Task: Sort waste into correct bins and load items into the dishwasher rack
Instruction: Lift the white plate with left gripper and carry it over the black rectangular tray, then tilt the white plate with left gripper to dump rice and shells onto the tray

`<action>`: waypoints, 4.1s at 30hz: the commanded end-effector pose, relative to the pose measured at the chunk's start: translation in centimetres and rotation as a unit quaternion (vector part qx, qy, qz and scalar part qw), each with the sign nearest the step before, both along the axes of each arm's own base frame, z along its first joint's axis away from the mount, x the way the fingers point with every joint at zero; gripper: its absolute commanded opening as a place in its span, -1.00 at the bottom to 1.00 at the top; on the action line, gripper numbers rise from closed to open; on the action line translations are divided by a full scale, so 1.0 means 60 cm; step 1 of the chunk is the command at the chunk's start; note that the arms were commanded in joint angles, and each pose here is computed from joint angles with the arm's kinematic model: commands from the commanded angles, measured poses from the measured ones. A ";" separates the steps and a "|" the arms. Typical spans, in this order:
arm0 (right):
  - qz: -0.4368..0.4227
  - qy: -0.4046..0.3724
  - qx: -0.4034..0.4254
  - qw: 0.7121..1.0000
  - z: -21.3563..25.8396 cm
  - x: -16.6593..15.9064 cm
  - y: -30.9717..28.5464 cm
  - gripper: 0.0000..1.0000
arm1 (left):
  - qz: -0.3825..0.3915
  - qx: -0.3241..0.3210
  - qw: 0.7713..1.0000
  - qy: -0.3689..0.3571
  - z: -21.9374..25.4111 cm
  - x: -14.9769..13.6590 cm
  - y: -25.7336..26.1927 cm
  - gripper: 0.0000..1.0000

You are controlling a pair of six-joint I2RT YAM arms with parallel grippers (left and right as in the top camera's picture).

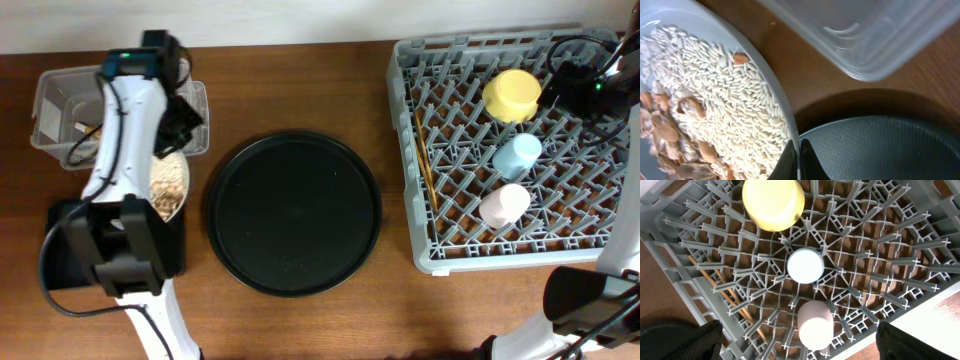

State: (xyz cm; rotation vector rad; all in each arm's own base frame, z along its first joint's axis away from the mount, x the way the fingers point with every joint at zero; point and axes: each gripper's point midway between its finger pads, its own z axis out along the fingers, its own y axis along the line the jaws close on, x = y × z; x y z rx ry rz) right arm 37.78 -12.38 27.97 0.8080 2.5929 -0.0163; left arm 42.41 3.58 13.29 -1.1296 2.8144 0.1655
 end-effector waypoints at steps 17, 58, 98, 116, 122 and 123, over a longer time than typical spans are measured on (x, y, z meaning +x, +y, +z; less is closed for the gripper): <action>-0.005 0.000 0.000 1.000 -0.001 0.002 -0.003 0.97 | 0.141 -0.192 0.970 -0.039 0.047 -0.033 0.092 -1.00; -0.005 0.000 -0.001 1.000 -0.001 0.002 -0.003 0.97 | 0.128 -0.389 0.903 -0.131 0.108 -0.061 0.158 -1.00; -0.005 0.000 -0.001 1.000 -0.001 0.002 -0.003 0.97 | 0.064 -0.465 0.849 -0.243 0.157 -0.075 0.193 -0.99; -0.005 0.000 -0.001 1.000 -0.001 0.002 -0.003 0.97 | 0.070 -0.466 0.852 -0.229 0.129 -0.085 0.197 -0.99; -0.005 0.000 0.000 1.000 -0.001 0.002 -0.003 0.97 | 0.062 -0.469 0.849 -0.236 0.127 -0.084 0.197 -1.00; -0.005 0.000 -0.001 1.000 -0.001 0.002 -0.003 0.97 | 0.071 -0.480 0.845 -0.224 0.129 -0.092 0.189 -1.00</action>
